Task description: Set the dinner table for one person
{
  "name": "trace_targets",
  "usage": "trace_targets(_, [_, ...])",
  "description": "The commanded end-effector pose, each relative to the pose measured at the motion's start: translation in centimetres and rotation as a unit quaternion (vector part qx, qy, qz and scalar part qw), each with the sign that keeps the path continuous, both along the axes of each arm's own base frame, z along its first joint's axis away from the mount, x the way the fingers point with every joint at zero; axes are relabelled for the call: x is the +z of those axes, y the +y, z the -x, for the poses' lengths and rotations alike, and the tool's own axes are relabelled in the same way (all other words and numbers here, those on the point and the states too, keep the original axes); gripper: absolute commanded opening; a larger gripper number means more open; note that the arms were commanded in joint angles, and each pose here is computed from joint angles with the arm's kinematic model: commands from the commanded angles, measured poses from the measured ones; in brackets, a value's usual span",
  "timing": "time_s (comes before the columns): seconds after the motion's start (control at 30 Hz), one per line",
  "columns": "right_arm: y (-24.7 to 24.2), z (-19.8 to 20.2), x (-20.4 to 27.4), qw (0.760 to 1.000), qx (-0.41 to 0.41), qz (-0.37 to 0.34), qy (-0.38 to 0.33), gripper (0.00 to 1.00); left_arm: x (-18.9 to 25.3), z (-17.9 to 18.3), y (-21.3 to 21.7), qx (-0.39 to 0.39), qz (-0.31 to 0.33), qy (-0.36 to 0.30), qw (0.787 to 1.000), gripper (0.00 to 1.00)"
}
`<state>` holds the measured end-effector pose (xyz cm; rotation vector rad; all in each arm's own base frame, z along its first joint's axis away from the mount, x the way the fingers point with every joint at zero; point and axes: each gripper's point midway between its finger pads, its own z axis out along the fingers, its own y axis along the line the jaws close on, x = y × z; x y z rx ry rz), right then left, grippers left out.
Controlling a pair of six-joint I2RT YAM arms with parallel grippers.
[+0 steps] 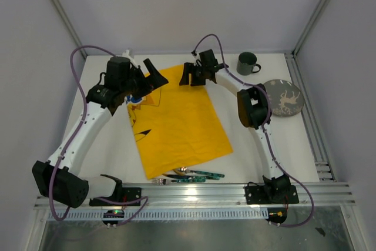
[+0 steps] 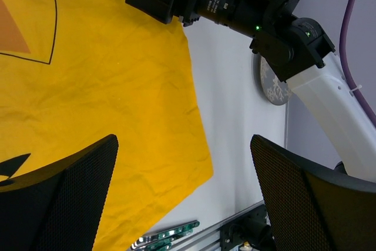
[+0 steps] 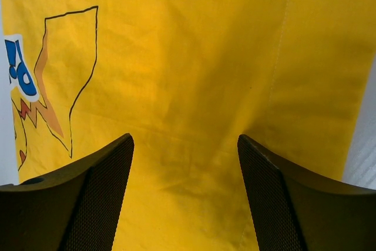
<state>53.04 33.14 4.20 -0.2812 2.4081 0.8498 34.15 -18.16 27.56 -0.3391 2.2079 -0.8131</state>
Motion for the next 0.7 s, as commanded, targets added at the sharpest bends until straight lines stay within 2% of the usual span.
trace_targets(0.0, [-4.2, 1.2, -2.3, 0.997, -0.036, 0.050, 0.048, 0.76, 2.3, 0.6, -0.3, -0.006, 0.020, -0.033, 0.999, 0.97])
trace_targets(0.47, [-12.9, 0.6, -2.3, 0.989, -0.114, 0.073, 0.050, 0.76, 2.3, 1.3, 0.2, -0.007, 0.011, -0.031, 0.999, 0.98])
trace_targets(0.67, [-15.0, 0.8, -2.3, 0.988, -0.131, 0.070, 0.052, 0.76, 1.9, 1.3, 0.1, -0.009, 0.008, -0.028, 1.000, 0.98])
